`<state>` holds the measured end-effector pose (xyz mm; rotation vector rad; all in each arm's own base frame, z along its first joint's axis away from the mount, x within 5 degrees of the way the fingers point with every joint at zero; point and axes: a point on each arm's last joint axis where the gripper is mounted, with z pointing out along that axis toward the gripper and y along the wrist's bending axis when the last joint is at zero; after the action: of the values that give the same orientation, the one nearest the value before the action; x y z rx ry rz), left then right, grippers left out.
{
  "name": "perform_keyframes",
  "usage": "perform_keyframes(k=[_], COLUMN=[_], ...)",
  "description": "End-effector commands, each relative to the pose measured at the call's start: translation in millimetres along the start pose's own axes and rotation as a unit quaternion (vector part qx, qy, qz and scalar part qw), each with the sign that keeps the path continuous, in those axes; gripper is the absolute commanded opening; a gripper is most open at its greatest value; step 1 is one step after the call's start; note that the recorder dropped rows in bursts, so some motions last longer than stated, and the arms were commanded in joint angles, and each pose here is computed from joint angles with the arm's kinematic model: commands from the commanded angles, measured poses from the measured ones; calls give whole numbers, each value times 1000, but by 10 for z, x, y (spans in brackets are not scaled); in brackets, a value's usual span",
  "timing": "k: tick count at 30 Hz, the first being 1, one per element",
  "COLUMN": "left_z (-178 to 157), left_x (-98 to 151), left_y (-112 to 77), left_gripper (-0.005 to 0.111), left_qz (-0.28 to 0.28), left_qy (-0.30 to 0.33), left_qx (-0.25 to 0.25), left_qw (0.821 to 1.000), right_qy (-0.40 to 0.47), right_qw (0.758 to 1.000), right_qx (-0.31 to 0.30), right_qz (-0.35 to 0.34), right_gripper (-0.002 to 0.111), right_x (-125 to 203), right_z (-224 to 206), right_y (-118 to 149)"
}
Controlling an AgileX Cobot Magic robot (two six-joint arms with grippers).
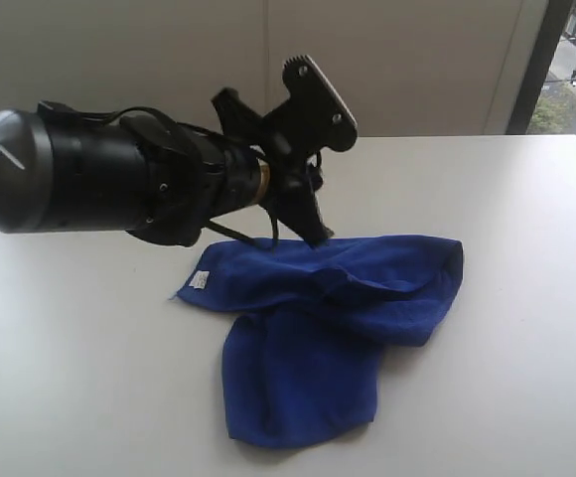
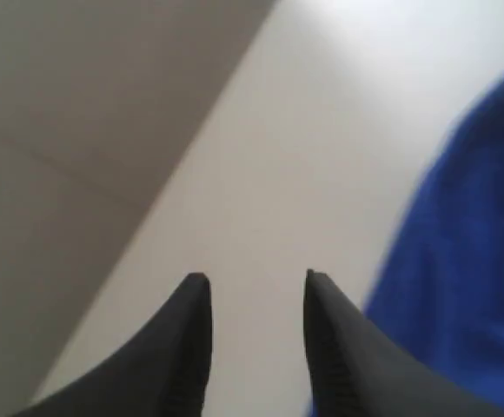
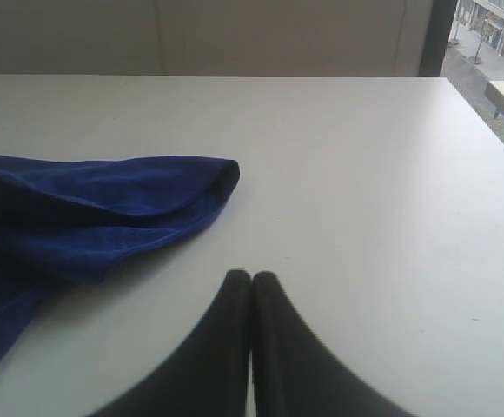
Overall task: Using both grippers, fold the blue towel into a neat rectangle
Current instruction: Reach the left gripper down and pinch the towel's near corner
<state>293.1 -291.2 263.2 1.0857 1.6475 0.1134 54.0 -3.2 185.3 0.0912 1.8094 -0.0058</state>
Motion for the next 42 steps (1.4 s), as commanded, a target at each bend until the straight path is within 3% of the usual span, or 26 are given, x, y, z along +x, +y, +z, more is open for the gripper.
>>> perform_keyframes(k=[1, 4, 7, 10, 13, 18, 24, 34, 37, 42], left_z=[-66, -74, -94, -149, -203, -183, 76, 230, 277, 374], left_x=[-14, 101, 152, 45, -160, -417, -518, -817, -776, -631], left_y=[269, 255, 200, 147, 102, -48, -378, -907, -990, -1095], left_gripper=[19, 0, 0, 0, 0, 0, 0, 1, 14, 52], left_qz=[32, 73, 101, 112, 138, 181, 242, 340, 352, 363], left_qy=[99, 226, 310, 318, 287, 282, 316, 245, 253, 297], left_qx=[-152, -63, 87, 201, 263, 289, 320, 286, 282, 272], left_qw=[983, 969, 941, 920, 911, 897, 860, 862, 856, 840], right_qy=[-9, -9, -9, -9, -9, -9, -9, -10, -10, -10], right_qw=[1000, 1000, 1000, 1000, 1000, 1000, 1000, 1000, 1000, 1000], right_qx=[-3, -3, -3, -3, -3, -3, -3, -3, -3, -3], right_qz=[-1, -1, -1, -1, -1, -1, -1, -1, -1, -1], right_gripper=[0, 0, 0, 0, 0, 0, 0, 0, 0, 0], right_x=[0, 0, 0, 0, 0, 0, 0, -2, -2, -2], right_z=[1, 1, 1, 1, 1, 1, 1, 1, 1, 1], right_y=[2, 2, 2, 2, 2, 2, 2, 2, 2, 2])
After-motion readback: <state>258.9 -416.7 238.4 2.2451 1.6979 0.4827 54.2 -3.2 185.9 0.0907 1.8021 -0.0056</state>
